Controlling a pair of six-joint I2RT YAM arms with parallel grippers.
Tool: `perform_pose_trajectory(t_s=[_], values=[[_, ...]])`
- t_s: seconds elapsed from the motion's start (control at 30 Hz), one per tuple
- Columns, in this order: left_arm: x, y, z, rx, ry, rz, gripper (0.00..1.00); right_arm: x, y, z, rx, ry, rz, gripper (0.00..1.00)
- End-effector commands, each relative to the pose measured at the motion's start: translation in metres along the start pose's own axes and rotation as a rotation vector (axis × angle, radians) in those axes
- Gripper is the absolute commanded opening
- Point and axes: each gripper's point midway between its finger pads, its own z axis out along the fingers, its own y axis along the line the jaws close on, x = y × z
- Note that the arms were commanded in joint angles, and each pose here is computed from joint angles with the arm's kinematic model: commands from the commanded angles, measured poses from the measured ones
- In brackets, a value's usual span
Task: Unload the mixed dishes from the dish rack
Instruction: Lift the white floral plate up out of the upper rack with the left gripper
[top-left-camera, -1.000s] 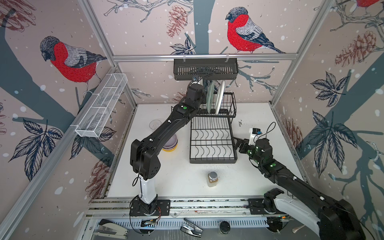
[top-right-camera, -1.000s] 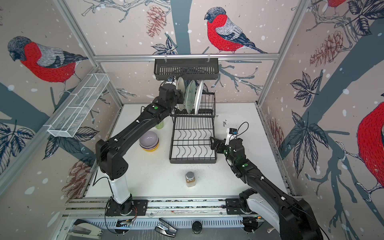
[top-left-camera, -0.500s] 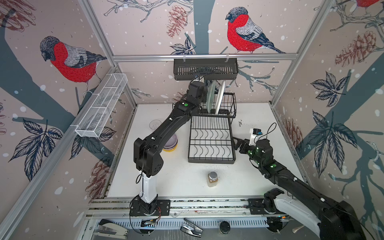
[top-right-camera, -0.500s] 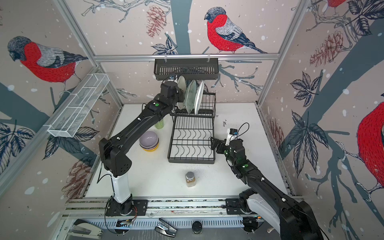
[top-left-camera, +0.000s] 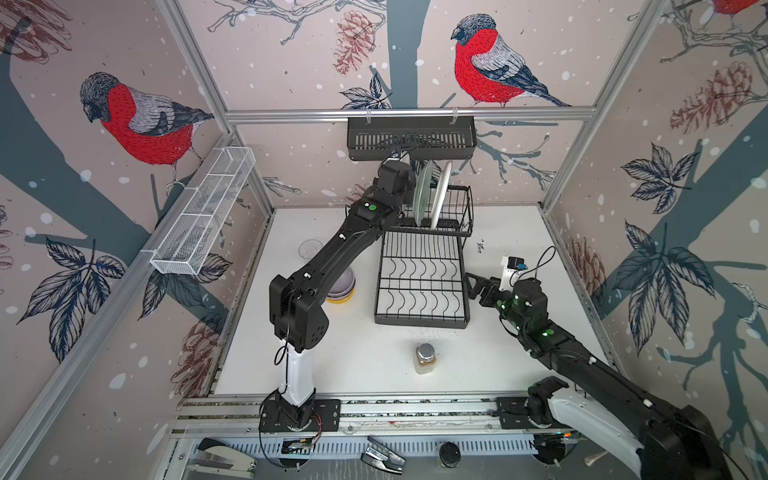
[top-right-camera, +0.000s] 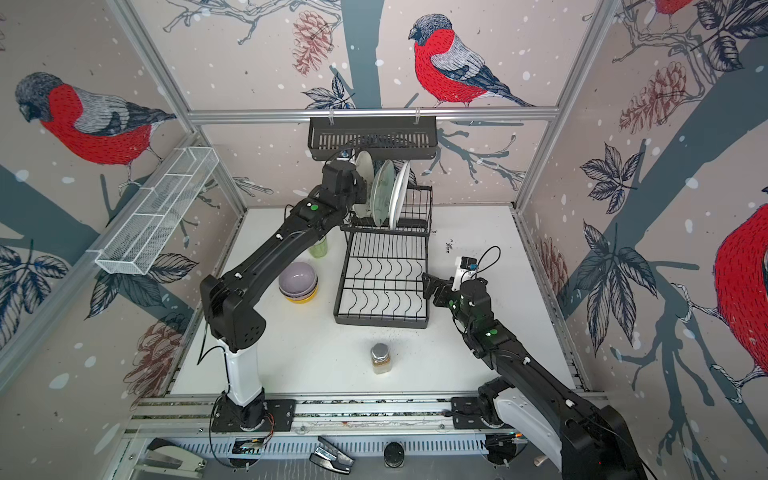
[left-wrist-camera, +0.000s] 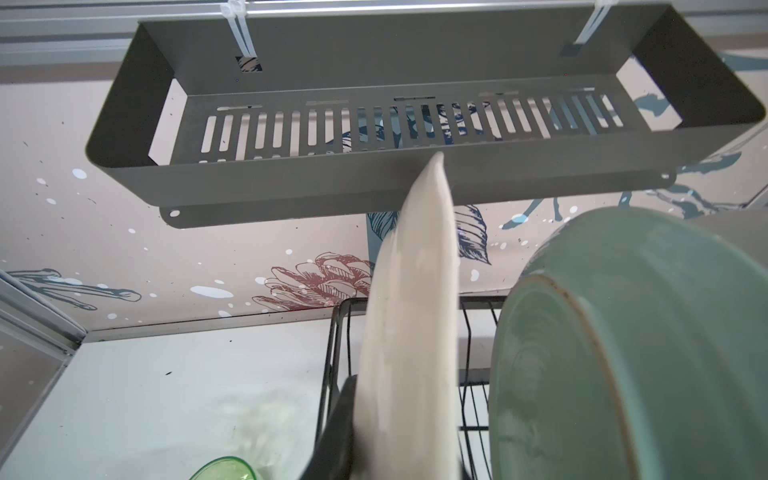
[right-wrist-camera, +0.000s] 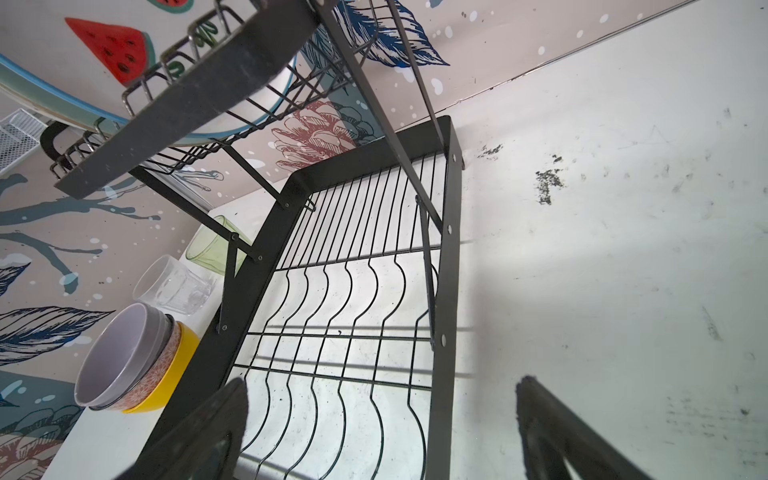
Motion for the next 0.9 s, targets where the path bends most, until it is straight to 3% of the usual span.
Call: perform_pose_trajectory(t_s=[0.0, 0.3, 0.87], values=[[-0.012, -0.017, -0.003, 0.091, -0.028, -0.012, 0.07, -0.001, -0.002, -0.001, 0.011, -0.008, 0.009, 0.99], [-0.018, -0.016, -0.004, 0.086, -0.047, -0.018, 0.0, -0.002, -0.003, -0.001, 0.017, -0.014, 0.008, 1.0], [-0.044, -0.01, -0.015, 0.069, -0.124, -0.039, 0.0, -0.002, -0.004, -0.002, 0.019, -0.014, 0.009, 0.99]])
